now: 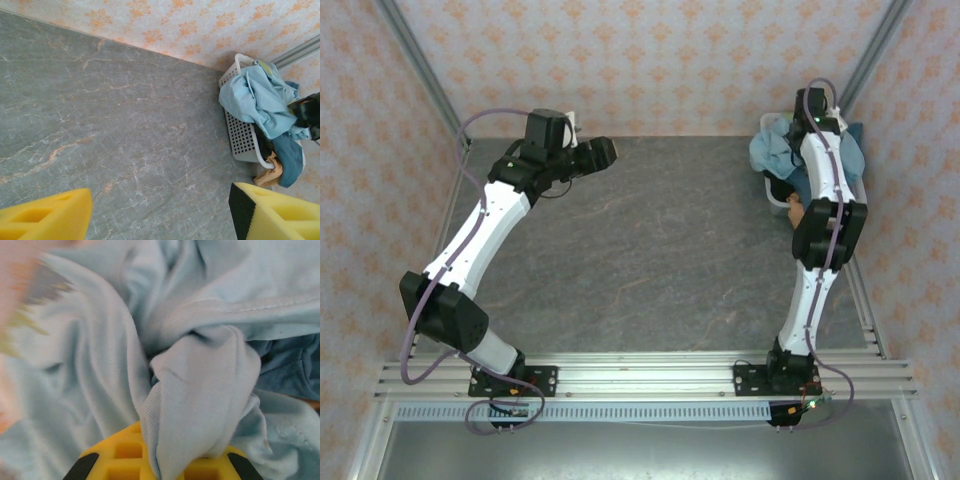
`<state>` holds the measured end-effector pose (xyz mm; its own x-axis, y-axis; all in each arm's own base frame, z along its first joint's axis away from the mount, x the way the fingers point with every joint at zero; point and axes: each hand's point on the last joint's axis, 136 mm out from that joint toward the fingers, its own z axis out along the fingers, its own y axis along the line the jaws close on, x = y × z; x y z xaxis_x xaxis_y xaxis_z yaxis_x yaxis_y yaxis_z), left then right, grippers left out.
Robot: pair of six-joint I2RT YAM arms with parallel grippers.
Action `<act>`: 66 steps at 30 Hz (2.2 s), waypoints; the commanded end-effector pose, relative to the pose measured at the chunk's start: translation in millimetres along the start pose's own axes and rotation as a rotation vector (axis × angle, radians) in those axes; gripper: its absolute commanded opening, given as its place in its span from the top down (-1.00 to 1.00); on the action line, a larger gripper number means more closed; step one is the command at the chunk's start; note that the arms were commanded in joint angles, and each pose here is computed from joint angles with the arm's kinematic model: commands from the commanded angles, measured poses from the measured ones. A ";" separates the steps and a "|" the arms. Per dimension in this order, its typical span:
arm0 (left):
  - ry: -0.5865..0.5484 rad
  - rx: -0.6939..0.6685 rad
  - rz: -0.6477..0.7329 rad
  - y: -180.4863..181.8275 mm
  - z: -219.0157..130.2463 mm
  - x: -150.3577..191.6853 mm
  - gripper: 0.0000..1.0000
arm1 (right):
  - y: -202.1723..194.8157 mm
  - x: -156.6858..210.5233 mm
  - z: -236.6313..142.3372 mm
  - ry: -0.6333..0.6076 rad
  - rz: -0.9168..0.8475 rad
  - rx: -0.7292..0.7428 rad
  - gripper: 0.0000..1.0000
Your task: Fold and stack the t-shirts
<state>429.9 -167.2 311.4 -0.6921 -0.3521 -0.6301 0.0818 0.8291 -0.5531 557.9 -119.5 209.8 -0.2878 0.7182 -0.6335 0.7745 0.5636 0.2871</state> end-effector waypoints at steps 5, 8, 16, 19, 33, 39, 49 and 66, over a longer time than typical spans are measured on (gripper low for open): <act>-0.031 -0.036 0.036 -2.7 -21.0 -3.7 -0.43 | 60.6 -74.6 -178.3 -0.280 -0.003 -0.331 1.00; -0.046 -0.115 0.038 10.3 -26.0 -5.8 -0.44 | 92.7 -68.9 -237.6 -0.301 -0.046 -0.509 1.00; -0.123 -0.384 0.011 54.0 -58.1 -12.7 -0.48 | 167.4 15.9 -383.7 -0.256 -0.269 -0.884 1.00; -0.163 -0.504 -0.003 73.4 -78.1 -14.1 -0.52 | 185.1 85.0 -397.1 -0.140 -0.376 -0.926 1.00; -0.050 -0.698 -0.097 135.4 -105.8 51.7 -0.61 | 148.0 429.9 -286.4 0.609 -0.792 -0.796 0.18; 0.107 -0.615 -0.153 142.7 -77.4 92.9 -0.61 | 105.8 387.8 -269.7 0.515 -0.748 -0.709 -0.35; 0.317 -0.490 -0.055 112.7 13.4 131.7 -0.60 | 47.8 333.2 -182.0 0.475 -0.530 -0.449 -0.27; 0.368 -0.618 -0.228 182.6 69.5 140.4 -0.45 | 105.9 385.2 -82.4 0.654 -0.368 -0.311 -0.12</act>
<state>384.1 -89.9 92.4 -0.8452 -0.4646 -0.2643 -0.4403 0.8855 -0.1485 494.6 245.3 65.3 -0.8308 0.4819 -0.2783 0.3556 0.8445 0.4005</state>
